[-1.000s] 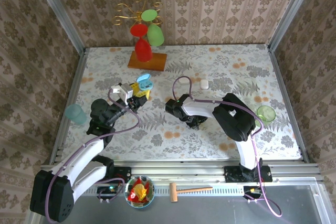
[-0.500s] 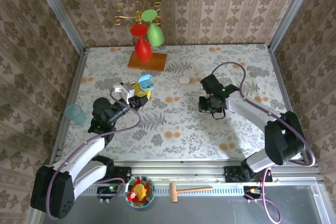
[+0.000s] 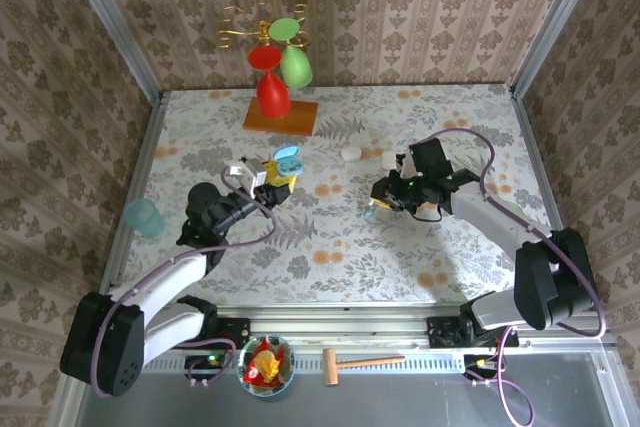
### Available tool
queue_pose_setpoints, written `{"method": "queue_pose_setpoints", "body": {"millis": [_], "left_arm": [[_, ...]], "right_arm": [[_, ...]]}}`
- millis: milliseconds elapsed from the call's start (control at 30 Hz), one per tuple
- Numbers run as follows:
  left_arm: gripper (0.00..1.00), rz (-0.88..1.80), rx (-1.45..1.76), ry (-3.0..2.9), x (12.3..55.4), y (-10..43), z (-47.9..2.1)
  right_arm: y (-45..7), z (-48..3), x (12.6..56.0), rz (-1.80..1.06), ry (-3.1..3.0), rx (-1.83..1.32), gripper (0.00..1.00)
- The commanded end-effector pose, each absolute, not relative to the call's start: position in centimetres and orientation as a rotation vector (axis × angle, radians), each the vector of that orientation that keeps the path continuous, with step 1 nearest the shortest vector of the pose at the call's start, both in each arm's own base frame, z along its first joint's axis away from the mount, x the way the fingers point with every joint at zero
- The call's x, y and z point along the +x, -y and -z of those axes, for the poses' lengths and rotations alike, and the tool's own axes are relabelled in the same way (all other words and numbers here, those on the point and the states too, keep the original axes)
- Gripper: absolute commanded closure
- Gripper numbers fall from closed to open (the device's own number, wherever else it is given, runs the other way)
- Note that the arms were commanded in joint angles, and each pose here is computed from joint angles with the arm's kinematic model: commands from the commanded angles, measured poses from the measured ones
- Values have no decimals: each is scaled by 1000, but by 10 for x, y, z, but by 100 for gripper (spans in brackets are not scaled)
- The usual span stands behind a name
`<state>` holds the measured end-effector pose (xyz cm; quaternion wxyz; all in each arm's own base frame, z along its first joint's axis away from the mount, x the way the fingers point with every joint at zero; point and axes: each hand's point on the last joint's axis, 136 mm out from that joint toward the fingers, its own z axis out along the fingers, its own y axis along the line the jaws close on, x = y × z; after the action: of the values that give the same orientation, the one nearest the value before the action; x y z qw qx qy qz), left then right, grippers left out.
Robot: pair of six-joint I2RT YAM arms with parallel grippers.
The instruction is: Insert wireless bluetooth earbuds into charging case
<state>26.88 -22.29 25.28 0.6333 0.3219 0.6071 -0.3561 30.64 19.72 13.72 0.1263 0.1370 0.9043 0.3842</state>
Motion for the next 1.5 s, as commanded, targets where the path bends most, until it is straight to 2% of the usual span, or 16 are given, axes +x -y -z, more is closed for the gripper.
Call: {"method": "queue_pose_setpoints", "body": {"millis": [0,267,433,967,1167,1467], "left_arm": [[66,822,774,-1307,262,229,-265],[66,831,790,-1305,261,235,-264],[67,857,814,-1300,255,244,-261],[66,885,849,-1283,250,253,-252],[66,913,931,-1206,240,261,-243],[67,877,930,-1214,251,270,-230]], "right_arm": [[-204,-156,306,-1257,-2565,452,83],[-208,-164,305,-1387,-2545,529,83],[-201,-162,297,-1323,-2631,534,83],[-209,-168,294,-1578,-2658,623,85],[-223,-195,291,-1624,-2626,461,88],[-264,-252,287,-1717,-2498,250,90]]}}
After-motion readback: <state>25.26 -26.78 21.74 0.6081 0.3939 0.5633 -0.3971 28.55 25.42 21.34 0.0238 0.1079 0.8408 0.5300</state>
